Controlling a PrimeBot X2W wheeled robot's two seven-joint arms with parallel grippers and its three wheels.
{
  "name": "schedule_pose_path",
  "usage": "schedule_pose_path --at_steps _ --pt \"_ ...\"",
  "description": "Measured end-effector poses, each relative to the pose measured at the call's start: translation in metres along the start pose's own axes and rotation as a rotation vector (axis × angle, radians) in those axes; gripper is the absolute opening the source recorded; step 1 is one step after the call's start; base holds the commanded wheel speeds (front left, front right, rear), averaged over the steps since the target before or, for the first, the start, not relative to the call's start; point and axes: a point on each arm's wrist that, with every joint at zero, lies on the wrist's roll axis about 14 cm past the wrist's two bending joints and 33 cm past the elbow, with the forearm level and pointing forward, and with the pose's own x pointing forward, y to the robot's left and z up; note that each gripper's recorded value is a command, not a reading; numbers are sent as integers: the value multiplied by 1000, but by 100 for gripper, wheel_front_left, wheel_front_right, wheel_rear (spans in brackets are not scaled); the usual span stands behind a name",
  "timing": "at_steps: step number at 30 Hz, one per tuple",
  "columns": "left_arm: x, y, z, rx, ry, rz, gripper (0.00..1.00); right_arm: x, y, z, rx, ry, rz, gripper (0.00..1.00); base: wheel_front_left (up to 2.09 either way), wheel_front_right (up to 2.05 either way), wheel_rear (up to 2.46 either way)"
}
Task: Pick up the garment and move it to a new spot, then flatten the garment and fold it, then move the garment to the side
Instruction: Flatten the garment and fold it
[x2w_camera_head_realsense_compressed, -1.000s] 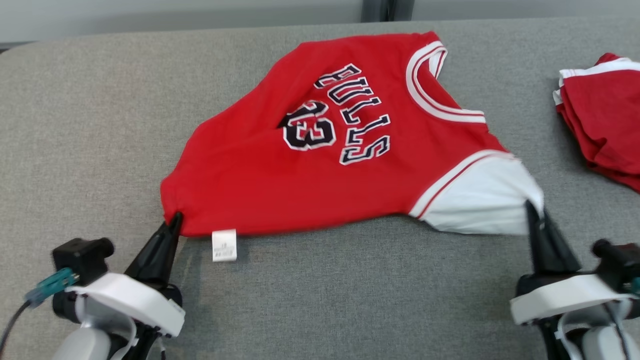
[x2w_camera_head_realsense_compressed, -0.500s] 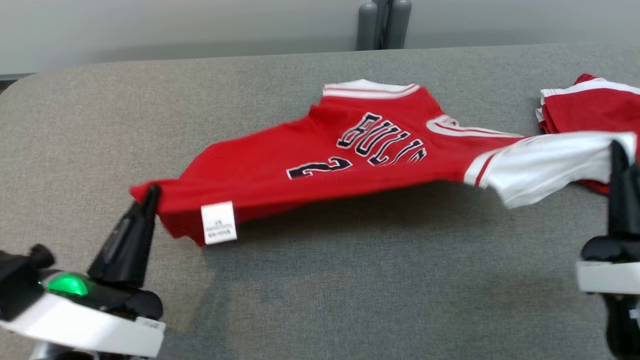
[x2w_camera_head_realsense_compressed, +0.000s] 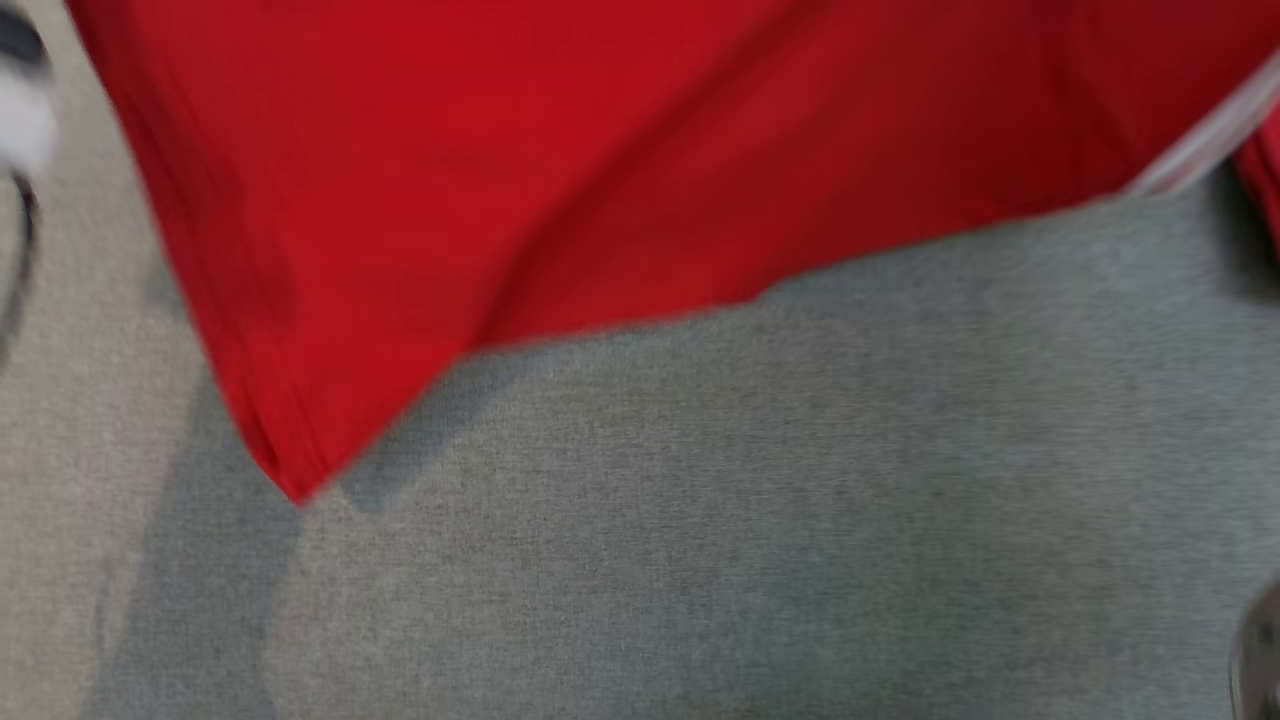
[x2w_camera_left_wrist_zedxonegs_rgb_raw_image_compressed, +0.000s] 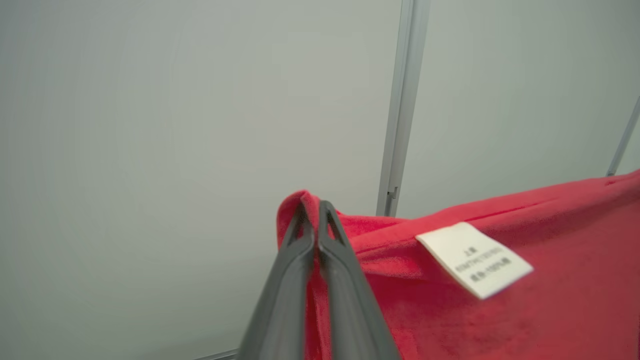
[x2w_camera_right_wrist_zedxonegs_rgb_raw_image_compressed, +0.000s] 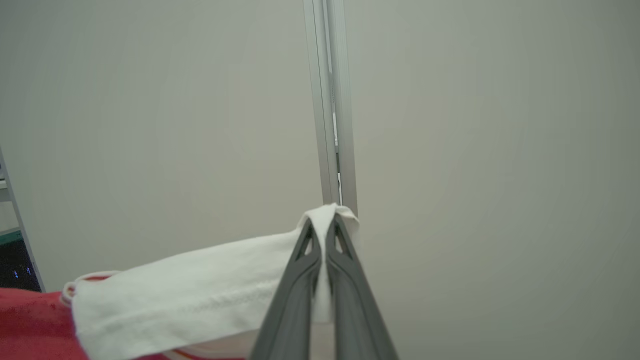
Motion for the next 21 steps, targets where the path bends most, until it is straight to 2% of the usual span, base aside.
schedule_pose_path --at_steps 4,8,11,13,17,21 --pt "58 43 -10 89 -6 83 0 69 15 -38 4 56 19 0 0 0 0" --pt "108 60 11 168 -197 114 0 121 5 -35 18 -78 -19 0 0 0 0" --pt "127 60 -11 182 -258 108 0 140 4 -43 42 -166 -16 0 0 0 0" --pt "133 60 -31 195 -237 100 0 146 11 -60 49 -167 5 0 0 0 0" --pt "139 60 -42 173 -240 97 0 142 17 -90 61 -136 31 0 0 0 0" --pt "111 64 -109 122 -103 116 0 91 10 -180 91 81 3 0 0 0 0"
